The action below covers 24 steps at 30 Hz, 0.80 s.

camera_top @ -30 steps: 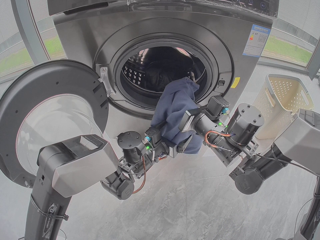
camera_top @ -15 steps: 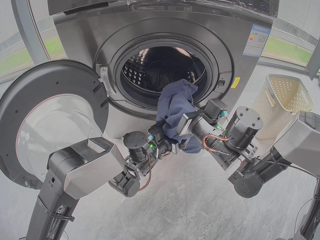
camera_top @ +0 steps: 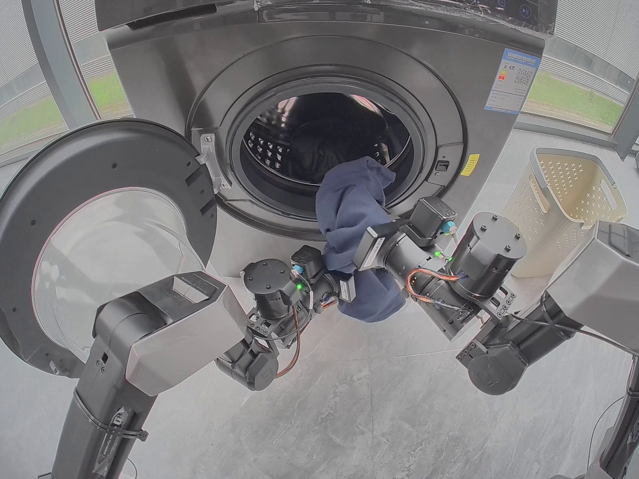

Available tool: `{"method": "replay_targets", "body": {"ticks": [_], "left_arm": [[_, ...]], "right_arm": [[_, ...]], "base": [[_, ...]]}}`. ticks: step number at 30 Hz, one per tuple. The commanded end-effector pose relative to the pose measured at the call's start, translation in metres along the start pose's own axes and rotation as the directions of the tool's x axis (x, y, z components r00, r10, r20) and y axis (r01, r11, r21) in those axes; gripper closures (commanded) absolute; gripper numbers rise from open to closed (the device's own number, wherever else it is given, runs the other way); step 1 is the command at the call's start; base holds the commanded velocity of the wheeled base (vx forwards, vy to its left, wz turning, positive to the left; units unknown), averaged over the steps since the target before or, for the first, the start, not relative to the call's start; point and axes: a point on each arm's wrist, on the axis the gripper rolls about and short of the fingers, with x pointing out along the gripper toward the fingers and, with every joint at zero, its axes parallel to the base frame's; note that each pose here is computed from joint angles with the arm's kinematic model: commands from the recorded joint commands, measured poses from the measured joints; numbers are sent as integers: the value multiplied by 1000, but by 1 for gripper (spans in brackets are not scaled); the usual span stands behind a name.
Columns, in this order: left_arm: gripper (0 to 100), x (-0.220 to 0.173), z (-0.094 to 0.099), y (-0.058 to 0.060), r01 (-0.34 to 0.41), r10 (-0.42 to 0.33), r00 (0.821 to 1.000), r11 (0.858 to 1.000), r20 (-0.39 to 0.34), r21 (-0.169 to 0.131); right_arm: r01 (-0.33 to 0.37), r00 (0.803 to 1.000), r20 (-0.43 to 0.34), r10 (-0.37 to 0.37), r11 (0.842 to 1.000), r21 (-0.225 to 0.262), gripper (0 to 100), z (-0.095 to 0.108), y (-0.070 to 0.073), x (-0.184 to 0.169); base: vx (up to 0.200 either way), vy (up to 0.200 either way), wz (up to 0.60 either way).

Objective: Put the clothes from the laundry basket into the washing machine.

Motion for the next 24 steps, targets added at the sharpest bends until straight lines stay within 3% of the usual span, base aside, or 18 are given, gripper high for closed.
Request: {"method": "replay_targets", "body": {"ticks": [1, 5, 6, 10, 17, 24], "left_arm": [[100, 0, 11, 3, -8, 8, 1000, 1000, 23, 2], [100, -2, 28, 8, -31, 31, 998, 1000, 47, 4], [100, -5, 37, 8, -40, 40, 998, 999, 53, 3], [100, -13, 58, 8, -42, 42, 997, 999, 67, -7], [100, -21, 87, 2, -33, 34, 994, 999, 103, -20], [100, -28, 97, -1, -33, 36, 994, 999, 107, -27]], "right_arm": [[10, 1000, 0, -10, 1000, -3, 100, 0, -4, 0], [40, 999, -6, -40, 999, -10, 100, -1, -16, -1], [70, 998, -6, -70, 997, -10, 100, -1, -28, -1], [119, 993, -6, -120, 993, -16, 100, -2, -49, 0], [131, 989, -70, -133, 991, -28, 100, -22, -55, -7], [133, 986, -100, -135, 991, -31, 100, -43, -56, -7]], "base": [[0, 0, 0], [0, 0, 0], [0, 0, 0], [0, 0, 0], [0, 0, 0], [0, 0, 0]]}}
